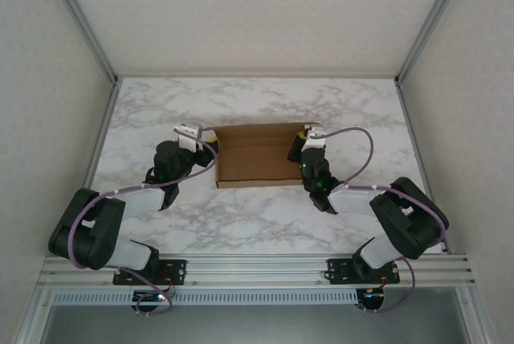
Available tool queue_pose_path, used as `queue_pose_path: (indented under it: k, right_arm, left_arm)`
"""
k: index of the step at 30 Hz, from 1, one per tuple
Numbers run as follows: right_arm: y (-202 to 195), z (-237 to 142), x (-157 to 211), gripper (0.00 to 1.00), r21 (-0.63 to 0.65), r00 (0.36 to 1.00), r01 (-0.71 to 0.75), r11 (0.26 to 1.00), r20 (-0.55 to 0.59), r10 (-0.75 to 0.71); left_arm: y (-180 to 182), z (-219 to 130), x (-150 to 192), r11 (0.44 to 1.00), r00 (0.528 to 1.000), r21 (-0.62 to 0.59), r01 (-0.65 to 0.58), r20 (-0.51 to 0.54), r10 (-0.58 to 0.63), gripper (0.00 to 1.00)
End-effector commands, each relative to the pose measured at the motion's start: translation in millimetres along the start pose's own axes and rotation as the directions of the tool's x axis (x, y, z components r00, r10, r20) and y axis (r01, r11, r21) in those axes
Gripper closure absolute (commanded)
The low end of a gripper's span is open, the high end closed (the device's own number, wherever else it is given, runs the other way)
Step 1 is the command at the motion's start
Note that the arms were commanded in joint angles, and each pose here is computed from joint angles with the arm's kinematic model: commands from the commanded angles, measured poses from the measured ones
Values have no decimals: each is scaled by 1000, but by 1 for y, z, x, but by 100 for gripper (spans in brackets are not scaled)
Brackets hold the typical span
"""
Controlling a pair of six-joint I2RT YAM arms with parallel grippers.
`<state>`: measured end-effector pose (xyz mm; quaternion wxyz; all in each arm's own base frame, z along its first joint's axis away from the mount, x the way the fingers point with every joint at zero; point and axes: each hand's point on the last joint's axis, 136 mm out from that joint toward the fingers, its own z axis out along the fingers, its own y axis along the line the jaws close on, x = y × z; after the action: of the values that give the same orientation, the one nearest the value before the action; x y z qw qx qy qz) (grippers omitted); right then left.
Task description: Fold the paper box
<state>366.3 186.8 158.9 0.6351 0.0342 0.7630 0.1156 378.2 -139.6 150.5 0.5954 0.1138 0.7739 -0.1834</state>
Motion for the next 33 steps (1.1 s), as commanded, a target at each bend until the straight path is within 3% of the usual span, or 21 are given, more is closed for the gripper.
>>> queue_pose_path:
  k: [1, 6, 12, 20, 26, 30, 33]
  right_arm:
    - [3, -13, 52, 100, -41, 988, -14, 999, -151, 8]
    - [-14, -20, 77, 100, 8, 981, -41, 999, -190, 42]
    - [-9, -24, 92, 100, -11, 977, -5, 1000, -214, 3]
    - [-16, -27, 105, 100, -7, 972, 78, 997, -223, -77]
    - [-16, -26, 103, 100, -9, 971, 114, 993, -208, -114]
    - [-14, -24, 100, 100, -12, 972, 122, 992, -201, -122]
    - [-12, -22, 99, 100, -12, 973, 123, 992, -196, -123]
  left_arm:
    - [-8, -2, 22, 999, 995, 5, 35, -94, -34, 40]
    - [-8, -10, 31, 996, 993, -18, 84, -85, -85, 40]
    - [-24, -8, 49, 998, 989, -15, 60, -133, -61, 40]
    - [-3, -18, 59, 974, 978, -166, 153, -115, -173, 41]
    - [12, -39, 57, 934, 962, -255, 249, -49, -269, 38]
    - [4, -51, 51, 925, 948, -226, 306, -16, -317, 35]
    - [3, -70, 34, 894, 921, -220, 390, 92, -379, 34]
